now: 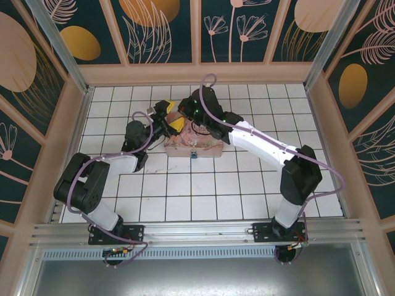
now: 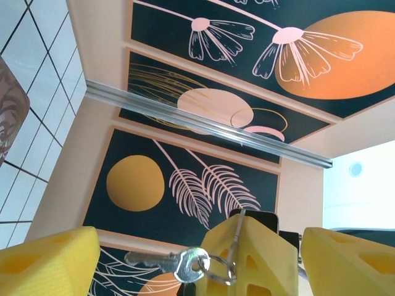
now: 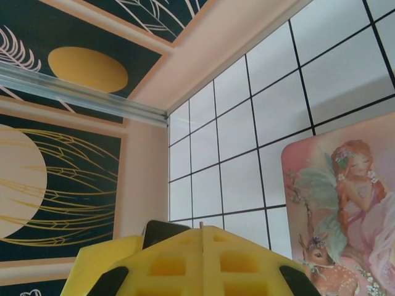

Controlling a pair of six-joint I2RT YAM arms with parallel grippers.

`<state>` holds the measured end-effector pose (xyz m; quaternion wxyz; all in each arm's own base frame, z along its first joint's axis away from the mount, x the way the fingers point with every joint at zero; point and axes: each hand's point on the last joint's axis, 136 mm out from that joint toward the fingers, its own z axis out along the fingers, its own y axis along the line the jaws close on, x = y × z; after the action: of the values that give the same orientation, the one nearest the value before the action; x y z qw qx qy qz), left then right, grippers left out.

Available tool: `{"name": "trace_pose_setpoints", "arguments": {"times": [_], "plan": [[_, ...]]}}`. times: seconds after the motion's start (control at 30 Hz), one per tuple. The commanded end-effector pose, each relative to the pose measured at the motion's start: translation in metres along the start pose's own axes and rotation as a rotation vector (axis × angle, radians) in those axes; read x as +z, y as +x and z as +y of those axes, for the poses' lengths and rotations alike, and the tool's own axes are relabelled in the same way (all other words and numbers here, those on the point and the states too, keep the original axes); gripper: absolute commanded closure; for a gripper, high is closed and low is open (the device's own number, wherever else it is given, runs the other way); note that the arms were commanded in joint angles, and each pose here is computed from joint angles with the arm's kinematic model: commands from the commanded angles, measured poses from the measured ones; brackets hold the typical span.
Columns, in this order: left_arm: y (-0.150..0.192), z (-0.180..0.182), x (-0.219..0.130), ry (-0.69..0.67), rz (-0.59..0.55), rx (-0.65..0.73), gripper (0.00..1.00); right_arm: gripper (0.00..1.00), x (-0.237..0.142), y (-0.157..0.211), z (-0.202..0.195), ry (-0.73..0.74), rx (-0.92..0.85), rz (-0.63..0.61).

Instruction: Unlock a padlock with a key

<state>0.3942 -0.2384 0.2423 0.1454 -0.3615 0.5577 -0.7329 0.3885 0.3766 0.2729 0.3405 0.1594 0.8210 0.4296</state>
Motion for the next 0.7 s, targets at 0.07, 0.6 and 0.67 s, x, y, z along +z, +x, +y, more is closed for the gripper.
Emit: {"name": "trace_pose_setpoints", "arguments": {"times": [0.07, 0.6, 0.67], "plan": [[0.007, -0.021, 0.003, 0.105, 0.022, -0.024, 0.17, 1.0, 0.008, 0.01, 0.014, -0.041, 0.015, 0.022], [-0.001, -0.005, -0.003, 0.068, -0.018, -0.013, 0.3, 1.0, -0.009, 0.003, -0.006, -0.002, 0.031, -0.022], [-0.002, -0.003, -0.004, 0.06, -0.022, -0.006, 0.3, 1.0, -0.01, 0.002, -0.009, -0.001, 0.033, -0.026]]}}
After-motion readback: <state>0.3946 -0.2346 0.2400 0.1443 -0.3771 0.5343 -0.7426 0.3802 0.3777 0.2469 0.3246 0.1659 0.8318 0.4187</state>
